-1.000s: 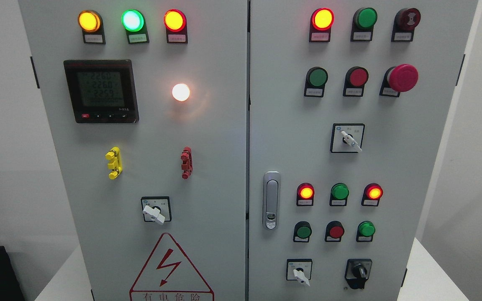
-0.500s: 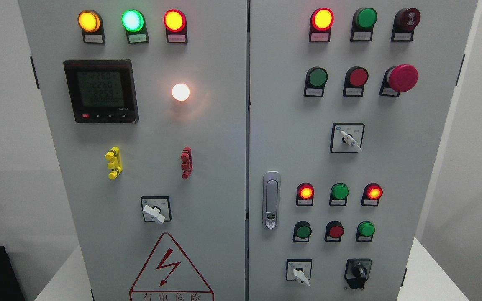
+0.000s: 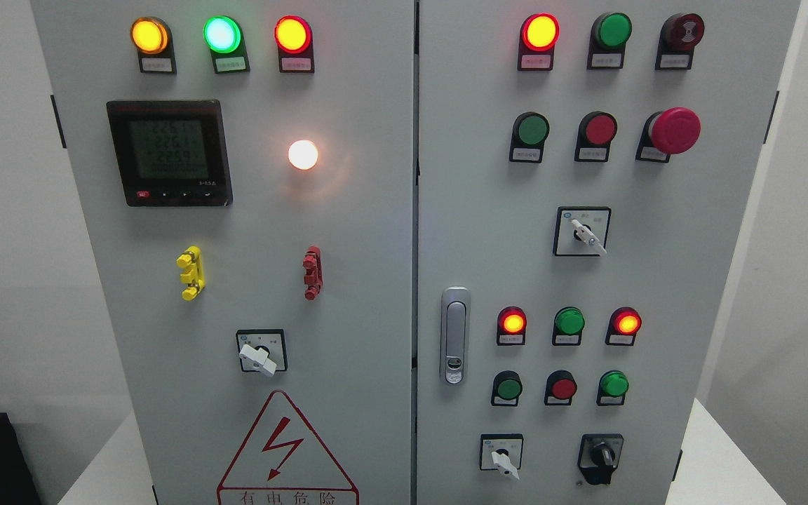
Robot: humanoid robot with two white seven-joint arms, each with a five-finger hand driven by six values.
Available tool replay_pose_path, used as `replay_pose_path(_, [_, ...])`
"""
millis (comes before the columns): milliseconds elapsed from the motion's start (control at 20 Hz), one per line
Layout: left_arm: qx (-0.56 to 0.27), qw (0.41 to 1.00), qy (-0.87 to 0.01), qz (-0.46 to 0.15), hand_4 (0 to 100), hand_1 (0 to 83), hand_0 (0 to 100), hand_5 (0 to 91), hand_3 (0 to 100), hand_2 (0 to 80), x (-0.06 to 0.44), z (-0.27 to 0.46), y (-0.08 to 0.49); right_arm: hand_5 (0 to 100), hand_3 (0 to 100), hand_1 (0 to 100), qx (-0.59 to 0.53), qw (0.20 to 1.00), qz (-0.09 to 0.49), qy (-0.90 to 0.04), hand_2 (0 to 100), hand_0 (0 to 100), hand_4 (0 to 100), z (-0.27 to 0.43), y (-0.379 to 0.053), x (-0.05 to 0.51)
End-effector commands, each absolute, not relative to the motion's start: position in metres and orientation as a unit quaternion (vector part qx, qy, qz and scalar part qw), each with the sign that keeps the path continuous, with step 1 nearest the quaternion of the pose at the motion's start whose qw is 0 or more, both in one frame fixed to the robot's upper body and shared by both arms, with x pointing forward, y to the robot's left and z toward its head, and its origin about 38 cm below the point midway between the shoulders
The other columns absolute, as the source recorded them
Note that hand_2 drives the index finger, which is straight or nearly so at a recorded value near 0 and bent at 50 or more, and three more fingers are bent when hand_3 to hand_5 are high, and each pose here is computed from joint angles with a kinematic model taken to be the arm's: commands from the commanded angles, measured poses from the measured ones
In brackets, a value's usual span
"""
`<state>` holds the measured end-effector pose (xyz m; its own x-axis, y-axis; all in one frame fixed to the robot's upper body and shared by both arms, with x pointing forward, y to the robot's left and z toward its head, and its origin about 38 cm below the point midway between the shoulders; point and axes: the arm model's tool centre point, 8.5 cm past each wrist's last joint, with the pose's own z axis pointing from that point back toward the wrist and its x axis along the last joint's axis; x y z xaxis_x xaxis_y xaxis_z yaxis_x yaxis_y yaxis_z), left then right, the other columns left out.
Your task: Trip black knob to open circuit
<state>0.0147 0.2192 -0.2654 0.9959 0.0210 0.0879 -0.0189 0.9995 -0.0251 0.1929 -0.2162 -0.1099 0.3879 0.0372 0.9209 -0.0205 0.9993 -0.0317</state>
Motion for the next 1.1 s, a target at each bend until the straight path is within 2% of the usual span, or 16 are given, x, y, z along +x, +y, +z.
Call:
replay_pose_path(0, [-0.012,0.999,-0.043,0.012,0,38.9,12,0.0,0,0.0,0.015,-0.265,0.219,36,67,58,-0.014,0.814,0.006,-0.581,0,31,53,-0.094,-0.218,0.203])
replay_pose_path(100, [-0.012,0.999,-0.044,0.012,0,38.9,12,0.0,0,0.0,0.015,-0.265,0.219,39,77,61,-0.017,0.805,0.002,-0.593,0,31,57,-0.085,-0.219,0.209])
replay_pose_path(200, [-0.012,0.999,-0.044,0.012,0,38.9,12,0.0,0,0.0,0.016,-0.265,0.219,41,79,63,-0.019,0.793,-0.019,-0.608,0,32,60,-0.075,-0.221,0.214])
replay_pose_path(350, [-0.012,0.999,-0.043,0.012,0,38.9,12,0.0,0,0.0,0.015,-0.265,0.219,51,85,67,-0.020,0.772,-0.041,-0.634,0,27,70,-0.055,-0.223,0.224])
replay_pose_path(500, [-0.012,0.999,-0.043,0.012,0,38.9,12,0.0,0,0.0,0.015,-0.265,0.219,55,87,73,-0.017,0.754,-0.044,-0.655,0,46,73,-0.037,-0.222,0.232])
replay_pose_path(650, [-0.012,0.999,-0.043,0.012,0,38.9,12,0.0,0,0.0,0.015,-0.265,0.219,59,88,77,-0.015,0.738,-0.045,-0.673,0,58,75,-0.022,-0.222,0.238])
replay_pose_path(850, [-0.012,0.999,-0.043,0.012,0,38.9,12,0.0,0,0.0,0.015,-0.265,0.219,65,90,79,-0.014,0.724,-0.047,-0.688,0,66,78,-0.009,-0.221,0.244])
replay_pose_path(1050, [-0.013,0.999,-0.043,0.012,0,38.9,12,0.0,0,0.0,0.015,-0.265,0.218,73,94,79,-0.019,0.707,-0.060,-0.704,0,70,82,0.005,-0.220,0.253])
